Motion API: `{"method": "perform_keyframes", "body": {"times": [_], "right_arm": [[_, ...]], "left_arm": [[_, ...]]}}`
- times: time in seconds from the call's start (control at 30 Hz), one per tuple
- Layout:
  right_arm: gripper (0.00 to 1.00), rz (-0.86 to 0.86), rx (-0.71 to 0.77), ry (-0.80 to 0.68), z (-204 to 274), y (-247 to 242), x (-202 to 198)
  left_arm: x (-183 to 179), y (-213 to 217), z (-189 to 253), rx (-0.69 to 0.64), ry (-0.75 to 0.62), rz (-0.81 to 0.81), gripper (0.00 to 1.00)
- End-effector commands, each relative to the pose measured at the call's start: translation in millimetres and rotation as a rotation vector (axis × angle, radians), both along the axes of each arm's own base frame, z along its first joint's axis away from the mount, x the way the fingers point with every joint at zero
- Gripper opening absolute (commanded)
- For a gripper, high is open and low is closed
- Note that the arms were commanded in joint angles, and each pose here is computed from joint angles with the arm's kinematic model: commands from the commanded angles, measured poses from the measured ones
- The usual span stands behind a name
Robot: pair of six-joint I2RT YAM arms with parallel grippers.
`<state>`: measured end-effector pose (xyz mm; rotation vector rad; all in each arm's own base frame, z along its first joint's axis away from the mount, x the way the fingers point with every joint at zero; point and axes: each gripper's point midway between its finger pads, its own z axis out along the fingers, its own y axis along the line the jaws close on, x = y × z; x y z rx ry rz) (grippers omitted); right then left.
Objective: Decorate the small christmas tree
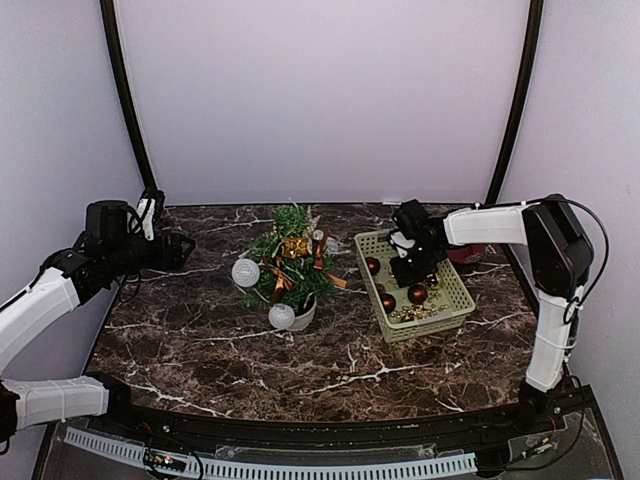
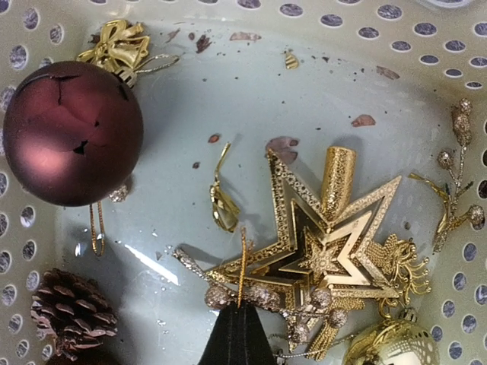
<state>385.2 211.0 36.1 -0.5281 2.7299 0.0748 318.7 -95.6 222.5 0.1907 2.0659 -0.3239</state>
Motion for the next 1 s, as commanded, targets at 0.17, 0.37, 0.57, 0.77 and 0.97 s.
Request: {"method": "perform_keyframes", "body": {"times": [0.17,0.37,0.57,0.77,0.97], "right_arm": [[0.0,-0.075,0.03,-0.15,54,-9,12],[0.0,-0.065,0.099,-0.236,114,-14,-2],[0.0,-0.061,0.132,-0.231,121,-14,-13],[0.0,-0.064,0.297,-0.259,152,4,-20],[0.0,-0.008,0.467,-0.289,199,24,-39]], "left_arm": [[-1,5,8,0.007,-0.034,0.016,0.8],[-2,4,13,-0.003,-0.05,0.011,0.8],[-5,3,17,-0.012,-0.062,0.006,0.8],[-6,3,17,-0.014,-0.062,0.006,0.8],[-7,3,19,-0.02,-0.07,0.001,0.8]]}}
